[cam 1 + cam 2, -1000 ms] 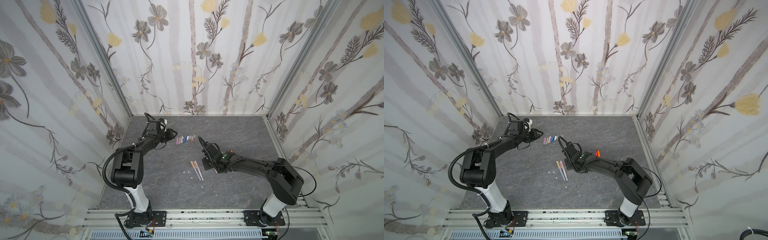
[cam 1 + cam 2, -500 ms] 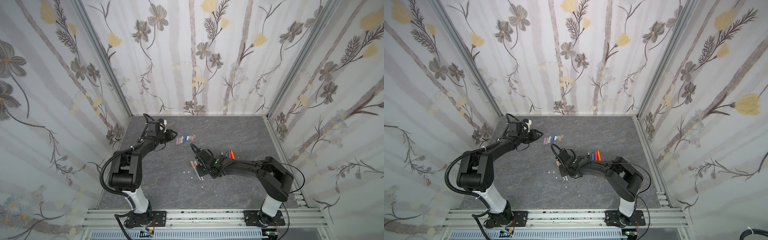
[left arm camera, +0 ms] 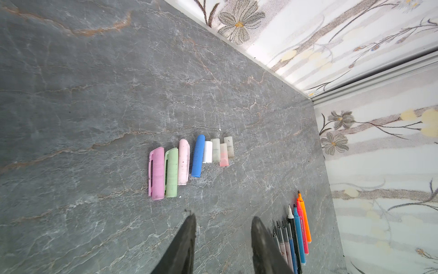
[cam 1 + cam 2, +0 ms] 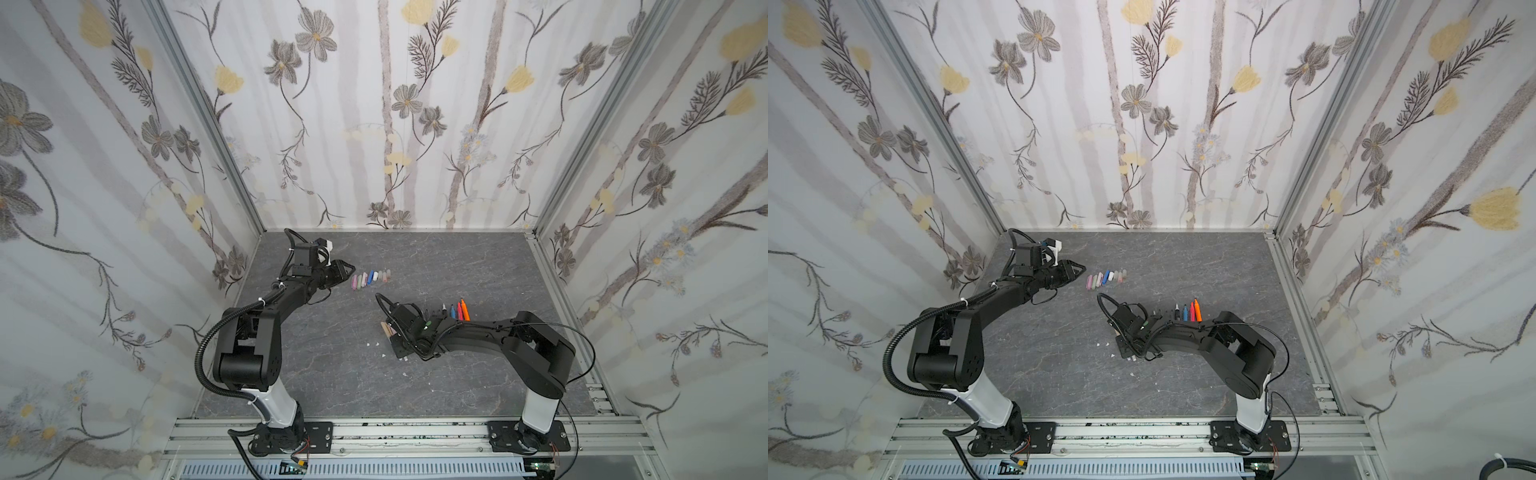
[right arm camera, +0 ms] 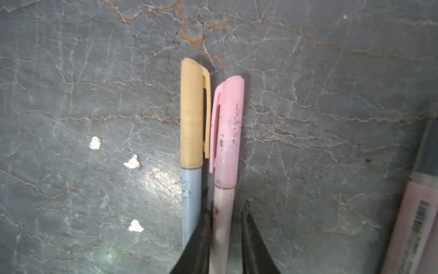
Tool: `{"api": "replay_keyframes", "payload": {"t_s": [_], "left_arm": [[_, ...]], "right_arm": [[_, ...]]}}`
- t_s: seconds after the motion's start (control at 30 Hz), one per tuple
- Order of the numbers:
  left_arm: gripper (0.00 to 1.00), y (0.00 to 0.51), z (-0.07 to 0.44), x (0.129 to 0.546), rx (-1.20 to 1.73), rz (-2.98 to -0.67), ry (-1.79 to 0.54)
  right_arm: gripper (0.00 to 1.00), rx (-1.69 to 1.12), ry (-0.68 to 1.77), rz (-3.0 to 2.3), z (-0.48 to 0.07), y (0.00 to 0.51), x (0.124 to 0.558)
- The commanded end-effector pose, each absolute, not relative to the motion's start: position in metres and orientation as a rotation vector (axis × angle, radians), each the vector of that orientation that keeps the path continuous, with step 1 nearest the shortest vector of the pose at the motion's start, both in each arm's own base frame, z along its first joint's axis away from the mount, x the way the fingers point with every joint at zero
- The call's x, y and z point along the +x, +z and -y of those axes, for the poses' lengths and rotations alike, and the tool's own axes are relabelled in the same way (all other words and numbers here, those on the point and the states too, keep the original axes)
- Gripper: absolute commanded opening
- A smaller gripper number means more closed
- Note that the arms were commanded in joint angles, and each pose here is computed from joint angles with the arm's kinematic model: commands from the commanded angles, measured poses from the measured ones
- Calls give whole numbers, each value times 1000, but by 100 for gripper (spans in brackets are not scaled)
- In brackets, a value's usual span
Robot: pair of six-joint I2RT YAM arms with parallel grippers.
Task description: Open the pen caps
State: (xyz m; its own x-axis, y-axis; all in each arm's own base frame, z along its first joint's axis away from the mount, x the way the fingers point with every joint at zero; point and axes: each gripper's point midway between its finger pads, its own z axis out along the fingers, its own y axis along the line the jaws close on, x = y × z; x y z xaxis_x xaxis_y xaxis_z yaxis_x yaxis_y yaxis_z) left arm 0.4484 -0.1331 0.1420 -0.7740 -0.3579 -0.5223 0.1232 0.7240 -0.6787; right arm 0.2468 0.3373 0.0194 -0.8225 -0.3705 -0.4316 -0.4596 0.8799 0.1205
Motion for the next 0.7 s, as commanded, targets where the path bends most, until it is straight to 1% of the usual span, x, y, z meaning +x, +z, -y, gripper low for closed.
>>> {"api": "replay_keyframes", "payload": {"t_s": [0.0,0.13,0.23,0.3,0.43,0.6,0.67], "left_arm": [[38,151,135,451,-160,-2233,-971],[38,153,136,451,-165,-2229,-992],[38,155,138,451,-171,-2223,-1011],[38,161,143,450,-170,-2192,-1060],[39,166,158,442,-163,-2159,-1135],[41,164,204,422,-107,-2146,-1261],[41,164,223,416,-91,-2126,-1329]], "right_arm": [[15,-633,257,-2691,-328,8,238],[6,-625,238,-2688,-320,8,237],[3,-606,261,-2661,-316,20,243],[1,-605,323,-2615,-317,35,251],[0,-574,462,-2528,-314,63,268],[0,-532,621,-2422,-298,86,302],[0,-545,633,-2378,-297,89,313]]}}
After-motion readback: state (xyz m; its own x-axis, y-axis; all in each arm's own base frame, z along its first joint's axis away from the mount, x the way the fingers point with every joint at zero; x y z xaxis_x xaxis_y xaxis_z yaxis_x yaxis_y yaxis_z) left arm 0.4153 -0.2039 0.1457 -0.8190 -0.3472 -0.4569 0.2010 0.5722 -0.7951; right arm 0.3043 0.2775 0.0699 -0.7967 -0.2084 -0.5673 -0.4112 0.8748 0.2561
